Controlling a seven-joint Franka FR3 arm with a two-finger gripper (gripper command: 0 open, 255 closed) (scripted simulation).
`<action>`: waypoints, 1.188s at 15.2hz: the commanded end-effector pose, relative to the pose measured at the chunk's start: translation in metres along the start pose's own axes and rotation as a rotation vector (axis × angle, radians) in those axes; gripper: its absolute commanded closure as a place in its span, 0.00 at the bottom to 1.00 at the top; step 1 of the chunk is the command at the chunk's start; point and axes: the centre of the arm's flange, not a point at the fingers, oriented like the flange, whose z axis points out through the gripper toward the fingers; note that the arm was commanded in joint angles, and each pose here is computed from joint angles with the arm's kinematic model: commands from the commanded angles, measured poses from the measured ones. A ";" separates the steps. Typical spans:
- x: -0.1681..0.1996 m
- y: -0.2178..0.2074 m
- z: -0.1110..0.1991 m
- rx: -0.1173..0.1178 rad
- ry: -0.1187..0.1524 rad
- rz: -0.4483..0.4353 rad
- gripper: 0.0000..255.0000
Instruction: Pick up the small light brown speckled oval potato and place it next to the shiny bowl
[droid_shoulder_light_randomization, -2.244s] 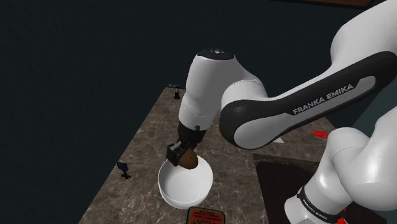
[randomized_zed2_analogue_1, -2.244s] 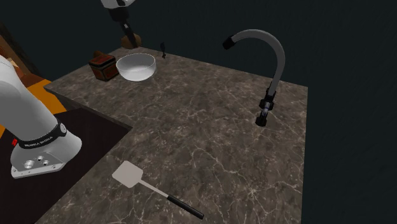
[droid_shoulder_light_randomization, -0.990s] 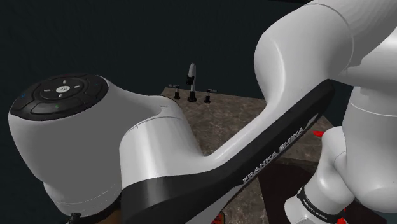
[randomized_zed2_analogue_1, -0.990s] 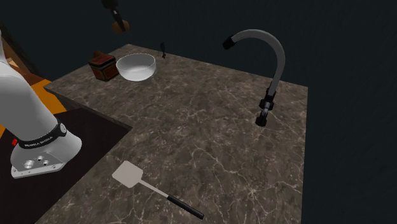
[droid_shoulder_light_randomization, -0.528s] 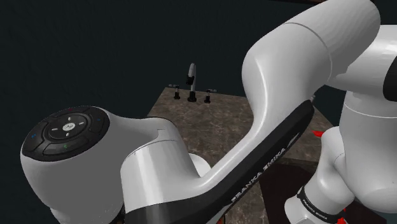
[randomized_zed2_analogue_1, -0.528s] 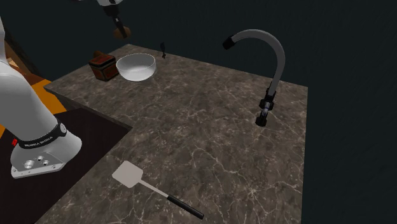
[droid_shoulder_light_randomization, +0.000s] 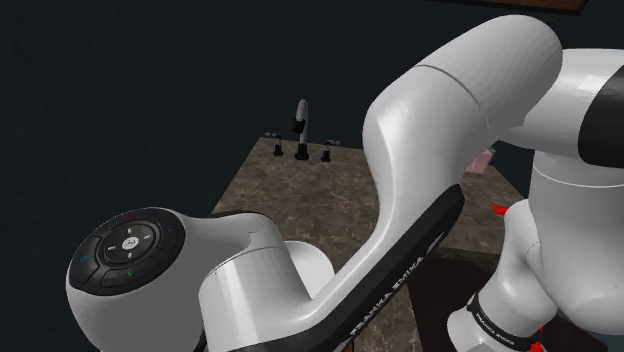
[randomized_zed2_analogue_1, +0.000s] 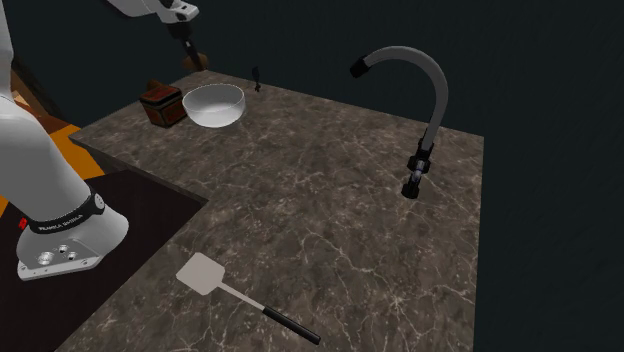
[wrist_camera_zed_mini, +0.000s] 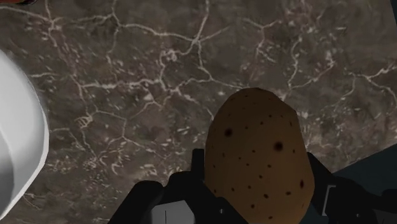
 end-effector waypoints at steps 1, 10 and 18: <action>-0.002 0.000 0.011 0.001 0.000 0.000 1.00; -0.010 0.003 0.058 0.001 0.000 0.000 1.00; -0.012 0.003 0.064 0.001 0.000 0.000 1.00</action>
